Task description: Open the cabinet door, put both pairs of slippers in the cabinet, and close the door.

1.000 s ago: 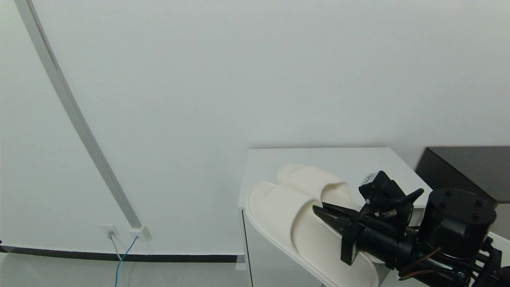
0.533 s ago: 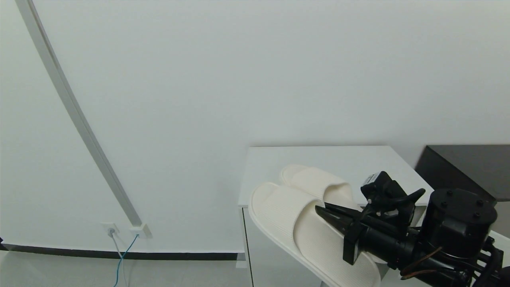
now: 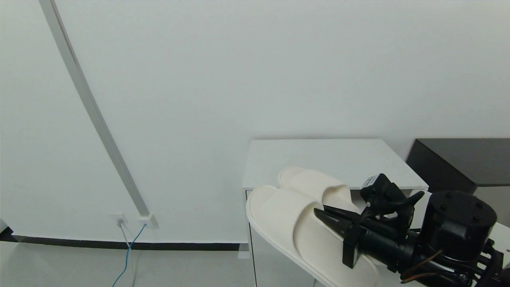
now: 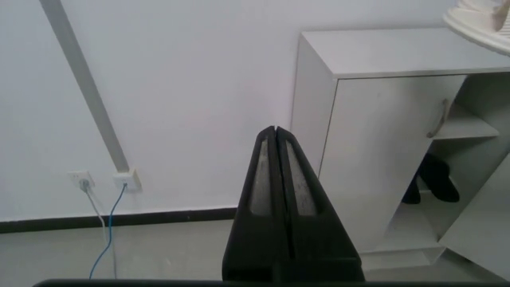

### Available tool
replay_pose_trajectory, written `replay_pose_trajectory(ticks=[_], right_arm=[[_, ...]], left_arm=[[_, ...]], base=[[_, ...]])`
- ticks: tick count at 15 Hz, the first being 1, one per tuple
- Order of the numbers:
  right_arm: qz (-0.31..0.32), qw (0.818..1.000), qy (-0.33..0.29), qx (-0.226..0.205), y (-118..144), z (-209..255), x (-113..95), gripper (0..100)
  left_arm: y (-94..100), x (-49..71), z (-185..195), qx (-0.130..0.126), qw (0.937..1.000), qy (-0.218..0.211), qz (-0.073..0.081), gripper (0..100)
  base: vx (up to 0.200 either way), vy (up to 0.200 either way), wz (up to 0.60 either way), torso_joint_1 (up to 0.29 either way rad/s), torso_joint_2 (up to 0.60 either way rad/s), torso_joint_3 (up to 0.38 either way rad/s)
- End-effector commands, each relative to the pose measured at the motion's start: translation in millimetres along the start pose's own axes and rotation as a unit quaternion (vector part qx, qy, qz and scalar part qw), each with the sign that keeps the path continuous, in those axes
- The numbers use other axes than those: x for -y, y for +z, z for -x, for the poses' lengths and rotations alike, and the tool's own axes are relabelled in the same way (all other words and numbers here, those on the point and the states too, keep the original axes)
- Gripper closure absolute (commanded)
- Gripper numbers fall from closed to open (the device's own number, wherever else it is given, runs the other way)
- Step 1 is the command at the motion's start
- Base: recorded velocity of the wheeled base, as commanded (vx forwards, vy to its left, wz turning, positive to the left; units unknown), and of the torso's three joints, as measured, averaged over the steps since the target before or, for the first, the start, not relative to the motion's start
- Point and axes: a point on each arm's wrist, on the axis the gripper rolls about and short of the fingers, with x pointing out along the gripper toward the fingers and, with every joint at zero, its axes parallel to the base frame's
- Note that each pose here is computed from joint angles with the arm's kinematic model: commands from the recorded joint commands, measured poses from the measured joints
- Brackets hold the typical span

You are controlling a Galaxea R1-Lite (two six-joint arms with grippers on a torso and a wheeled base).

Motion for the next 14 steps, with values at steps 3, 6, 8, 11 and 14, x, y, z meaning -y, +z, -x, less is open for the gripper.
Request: replay_pose_trajectory(ticks=[3, 6, 8, 11, 14], right_arm=[[0.000, 1.000, 0.000, -0.002, -1.5, -0.4, -0.3, 100], [0.000, 1.000, 0.000, -0.002, -1.6, 0.8, -0.4, 100], [0.000, 1.000, 0.000, -0.002, -1.9, 1.0, -0.4, 100], [0.000, 1.000, 0.000, -0.005, -2.8, 1.0, -0.5, 100], [0.000, 1.000, 0.000, -0.007, -3.3, 1.0, -0.5, 100]], left_arm=[[0.1, 0.0, 0.0, 0.000, 1.0000, 0.000, 0.000, 100], [0.1, 0.0, 0.0, 0.000, 1.0000, 0.000, 0.000, 100], [0.1, 0.0, 0.0, 0.000, 1.0000, 0.000, 0.000, 100], [0.1, 0.0, 0.0, 0.000, 1.0000, 0.000, -0.001, 100], [0.1, 0.0, 0.0, 0.000, 1.0000, 0.000, -0.001, 100]], base=[[0.000, 0.000, 0.00, 0.000, 0.00, 0.000], [0.000, -0.200, 0.00, 0.004, 0.00, 0.002], [0.000, -0.200, 0.00, 0.000, 0.00, 0.000], [0.000, -0.200, 0.00, 0.002, 0.01, 0.002], [0.000, -0.200, 0.00, 0.002, 0.00, 0.004]])
